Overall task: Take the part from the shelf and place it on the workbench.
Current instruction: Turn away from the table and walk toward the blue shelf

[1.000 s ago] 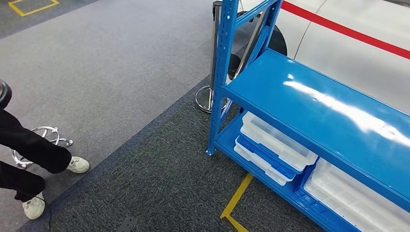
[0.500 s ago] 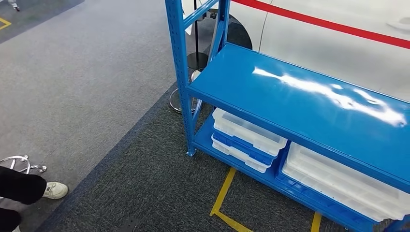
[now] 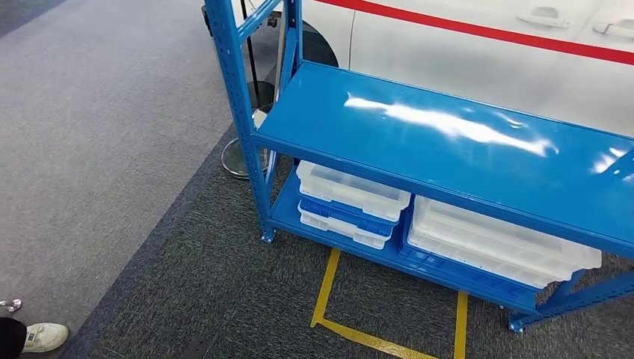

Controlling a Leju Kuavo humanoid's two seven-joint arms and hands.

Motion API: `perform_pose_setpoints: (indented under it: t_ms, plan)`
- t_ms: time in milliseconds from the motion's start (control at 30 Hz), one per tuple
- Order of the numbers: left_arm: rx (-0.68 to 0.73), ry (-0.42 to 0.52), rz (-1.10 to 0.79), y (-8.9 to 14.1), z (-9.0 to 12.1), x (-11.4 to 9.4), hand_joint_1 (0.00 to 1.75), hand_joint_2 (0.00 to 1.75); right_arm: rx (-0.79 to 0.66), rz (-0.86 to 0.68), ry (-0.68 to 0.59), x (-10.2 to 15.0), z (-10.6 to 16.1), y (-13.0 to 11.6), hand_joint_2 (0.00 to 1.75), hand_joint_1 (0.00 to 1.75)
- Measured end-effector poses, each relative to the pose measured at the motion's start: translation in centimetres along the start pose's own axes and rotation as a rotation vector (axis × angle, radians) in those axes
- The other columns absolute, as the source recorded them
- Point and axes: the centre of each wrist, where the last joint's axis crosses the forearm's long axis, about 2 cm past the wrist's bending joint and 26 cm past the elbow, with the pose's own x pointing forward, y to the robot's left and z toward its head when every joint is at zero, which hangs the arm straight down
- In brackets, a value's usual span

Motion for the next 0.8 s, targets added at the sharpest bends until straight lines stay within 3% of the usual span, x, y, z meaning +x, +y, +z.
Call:
perform_pose_setpoints:
  t_ms: [800]
  plan:
    - [-0.004,0.002,0.011,-0.06,0.01,0.23,0.0,0.0,-0.003,0.004,0.0,-0.05,-0.02,-0.06,0.0,0.0]
